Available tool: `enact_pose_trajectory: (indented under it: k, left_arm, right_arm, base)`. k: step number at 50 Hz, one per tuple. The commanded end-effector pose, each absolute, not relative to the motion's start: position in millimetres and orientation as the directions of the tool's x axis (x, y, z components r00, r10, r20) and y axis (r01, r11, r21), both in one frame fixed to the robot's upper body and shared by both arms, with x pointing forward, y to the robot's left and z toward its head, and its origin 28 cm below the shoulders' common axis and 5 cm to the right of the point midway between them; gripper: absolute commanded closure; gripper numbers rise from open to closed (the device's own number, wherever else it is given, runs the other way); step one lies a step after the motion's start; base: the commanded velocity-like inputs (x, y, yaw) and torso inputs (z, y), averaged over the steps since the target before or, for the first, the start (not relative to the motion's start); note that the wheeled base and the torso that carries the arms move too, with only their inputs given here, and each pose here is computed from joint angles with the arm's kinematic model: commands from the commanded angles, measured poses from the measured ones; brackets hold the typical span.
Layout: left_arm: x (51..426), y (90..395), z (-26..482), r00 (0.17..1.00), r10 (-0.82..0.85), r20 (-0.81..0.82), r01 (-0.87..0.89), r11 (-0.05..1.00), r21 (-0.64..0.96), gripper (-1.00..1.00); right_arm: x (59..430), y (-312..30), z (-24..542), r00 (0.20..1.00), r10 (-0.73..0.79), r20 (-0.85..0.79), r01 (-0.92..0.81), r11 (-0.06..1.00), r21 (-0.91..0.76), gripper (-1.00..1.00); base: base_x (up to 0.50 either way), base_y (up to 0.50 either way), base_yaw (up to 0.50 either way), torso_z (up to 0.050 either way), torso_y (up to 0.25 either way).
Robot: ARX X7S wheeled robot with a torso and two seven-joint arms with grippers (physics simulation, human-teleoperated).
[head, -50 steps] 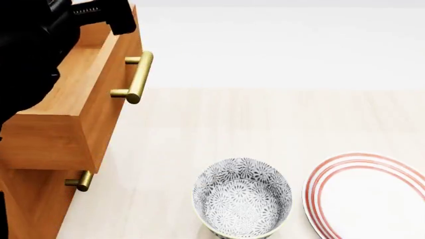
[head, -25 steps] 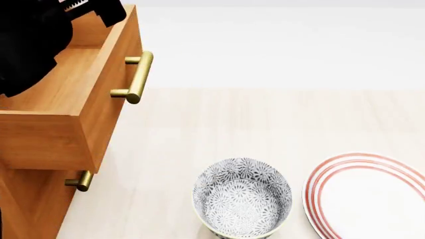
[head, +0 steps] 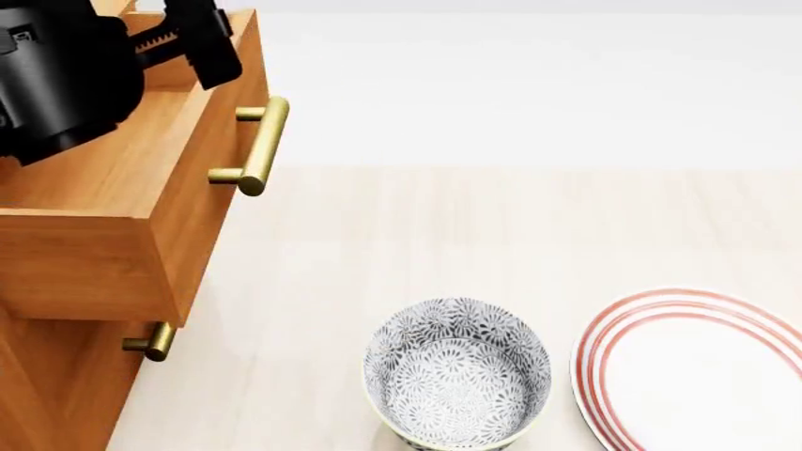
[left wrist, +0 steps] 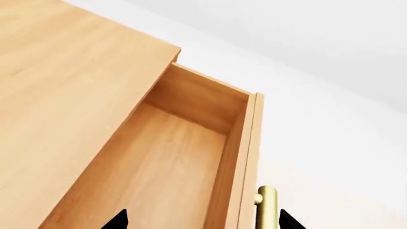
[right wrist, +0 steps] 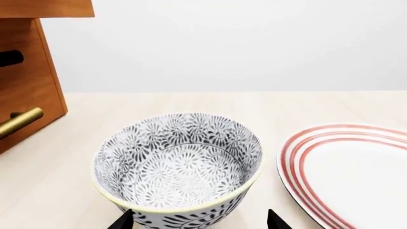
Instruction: Open the top drawer of the cabinet.
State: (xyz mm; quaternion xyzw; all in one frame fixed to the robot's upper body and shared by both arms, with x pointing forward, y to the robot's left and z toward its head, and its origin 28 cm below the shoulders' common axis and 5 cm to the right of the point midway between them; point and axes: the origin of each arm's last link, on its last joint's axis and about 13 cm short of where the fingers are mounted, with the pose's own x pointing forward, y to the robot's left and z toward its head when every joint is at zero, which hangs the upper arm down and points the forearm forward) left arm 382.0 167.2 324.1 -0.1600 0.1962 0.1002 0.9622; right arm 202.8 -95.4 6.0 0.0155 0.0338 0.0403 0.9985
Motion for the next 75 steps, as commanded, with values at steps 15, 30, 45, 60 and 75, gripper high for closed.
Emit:
enact_pose_trajectory:
  k: [15,30,45,60,75]
  left_arm:
    - [376,147,336,0.883,-0.037,-0.467,-0.146,0.925,-0.349,-1.00]
    - [383,147,330,0.850,-0.077,-0.522,-0.171,0.895,-0.411,-1.00]
    - [387,150,324,0.836,-0.068,-0.544,-0.201,0.886,-0.419,-1.00]
    - [386,144,312,0.816,-0.082,-0.572,-0.200,0.889,-0.413,-1.00]
    - [377,130,309,0.809,-0.157,-0.566,-0.118,0.901,-0.418,-1.00]
  right_arm:
    - [204,-94,7,0.994,0.091,-0.054,-0.089,0.995,0.034,-1.00]
    - [206,-94,8,0.995,0.085,-0.057,-0.083,0.996,0.038,-1.00]
    - [206,-94,8,0.995,0.082,-0.059,-0.080,0.996,0.040,-1.00]
    - [204,-94,7,0.994,0.088,-0.059,-0.086,0.996,0.037,-1.00]
    - [204,-94,7,0.994,0.092,-0.057,-0.090,0.995,0.035,-1.00]
  base:
    - [0.00,0.00,0.00,0.000,0.000]
    - [0.00,0.00,0.00,0.000,0.000]
    - [0.00,0.00,0.00,0.000,0.000]
    - [0.00,0.00,0.00,0.000,0.000]
    - [0.00,0.00,0.00,0.000,0.000]
